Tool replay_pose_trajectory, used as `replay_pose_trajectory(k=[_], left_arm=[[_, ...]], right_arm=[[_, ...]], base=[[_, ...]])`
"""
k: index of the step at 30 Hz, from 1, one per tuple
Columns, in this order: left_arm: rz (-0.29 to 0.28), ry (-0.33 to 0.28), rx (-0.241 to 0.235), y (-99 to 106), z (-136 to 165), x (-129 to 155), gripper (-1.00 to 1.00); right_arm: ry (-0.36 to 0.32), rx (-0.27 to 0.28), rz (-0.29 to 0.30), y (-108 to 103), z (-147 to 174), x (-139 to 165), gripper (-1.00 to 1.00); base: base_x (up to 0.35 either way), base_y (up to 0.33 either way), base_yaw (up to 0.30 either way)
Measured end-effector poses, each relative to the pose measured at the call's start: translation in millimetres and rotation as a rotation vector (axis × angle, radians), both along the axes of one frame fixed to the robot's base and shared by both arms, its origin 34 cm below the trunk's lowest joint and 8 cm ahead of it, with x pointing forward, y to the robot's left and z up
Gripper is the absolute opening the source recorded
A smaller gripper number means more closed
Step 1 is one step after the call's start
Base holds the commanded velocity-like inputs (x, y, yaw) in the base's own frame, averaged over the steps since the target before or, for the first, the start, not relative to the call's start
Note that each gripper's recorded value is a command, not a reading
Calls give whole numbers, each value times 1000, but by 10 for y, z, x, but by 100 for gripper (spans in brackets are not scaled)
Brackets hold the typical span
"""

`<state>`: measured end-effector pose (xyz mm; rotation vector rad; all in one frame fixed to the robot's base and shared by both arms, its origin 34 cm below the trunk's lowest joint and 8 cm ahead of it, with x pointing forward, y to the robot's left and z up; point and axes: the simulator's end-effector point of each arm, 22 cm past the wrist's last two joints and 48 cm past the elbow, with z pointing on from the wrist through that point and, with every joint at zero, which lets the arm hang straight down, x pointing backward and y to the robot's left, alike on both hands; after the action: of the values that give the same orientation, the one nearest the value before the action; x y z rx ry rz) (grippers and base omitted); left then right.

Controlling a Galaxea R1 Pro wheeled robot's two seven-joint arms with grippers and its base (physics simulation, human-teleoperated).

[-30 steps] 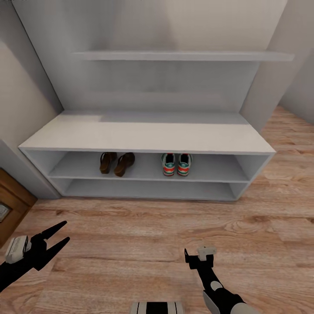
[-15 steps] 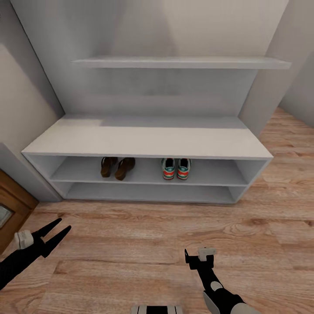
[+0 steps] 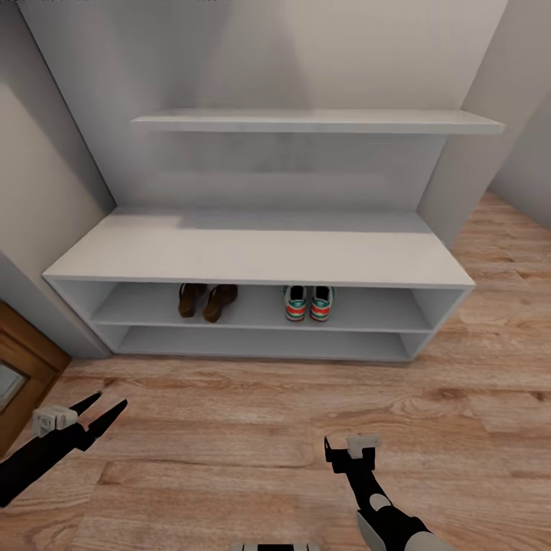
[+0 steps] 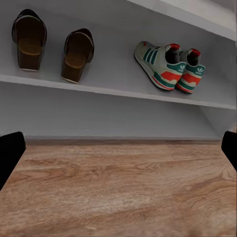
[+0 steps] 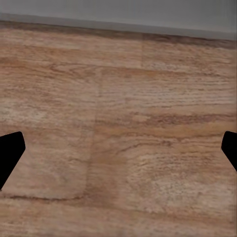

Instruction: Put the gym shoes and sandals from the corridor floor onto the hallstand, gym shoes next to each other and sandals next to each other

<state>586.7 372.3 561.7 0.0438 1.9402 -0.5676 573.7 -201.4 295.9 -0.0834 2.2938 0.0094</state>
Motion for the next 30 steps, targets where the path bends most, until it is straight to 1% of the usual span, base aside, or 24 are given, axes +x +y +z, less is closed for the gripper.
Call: replay_pose_trajectory(k=[3, 7, 10, 16, 19, 22, 24, 25, 27, 28, 29, 30], left_arm=[[3, 26, 26, 21, -15, -3, 100], [35, 61, 65, 94, -40, 19, 100], [41, 73, 77, 64, -26, 57, 100], [19, 89, 73, -143, 15, 124, 100], [16, 92, 68, -191, 61, 140, 100], [23, 95, 72, -184, 111, 159, 100], [49, 102, 87, -127, 128, 184, 100], [80, 109, 103, -57, 123, 203, 100], [120, 119, 124, 35, 134, 227, 100], [164, 129, 146, 132, 121, 244, 100], [189, 135, 156, 182, 123, 252, 100], [235, 148, 174, 258, 101, 259, 100]], right_arm=[[0, 0, 0, 0, 65, 14, 100], [1, 0, 1, 2, 149, 30, 100], [1, 0, 1, 2, 212, 43, 100], [1, 1, 1, 2, 340, 68, 100], [1, 0, 1, 3, 403, 80, 100], [2, 0, 1, 3, 465, 91, 100], [2, 1, 1, 3, 506, 98, 100], [2, 1, 1, 3, 527, 102, 100], [2, 1, 1, 3, 569, 109, 100], [2, 1, 1, 3, 589, 113, 100], [2, 1, 1, 3, 610, 117, 100], [2, 1, 1, 2, 631, 120, 100]], base=[[0, 0, 0], [0, 0, 0], [0, 0, 0], [0, 0, 0], [0, 0, 0], [0, 0, 0], [0, 0, 0], [0, 0, 0], [0, 0, 0], [0, 0, 0], [0, 0, 0], [0, 0, 0]])
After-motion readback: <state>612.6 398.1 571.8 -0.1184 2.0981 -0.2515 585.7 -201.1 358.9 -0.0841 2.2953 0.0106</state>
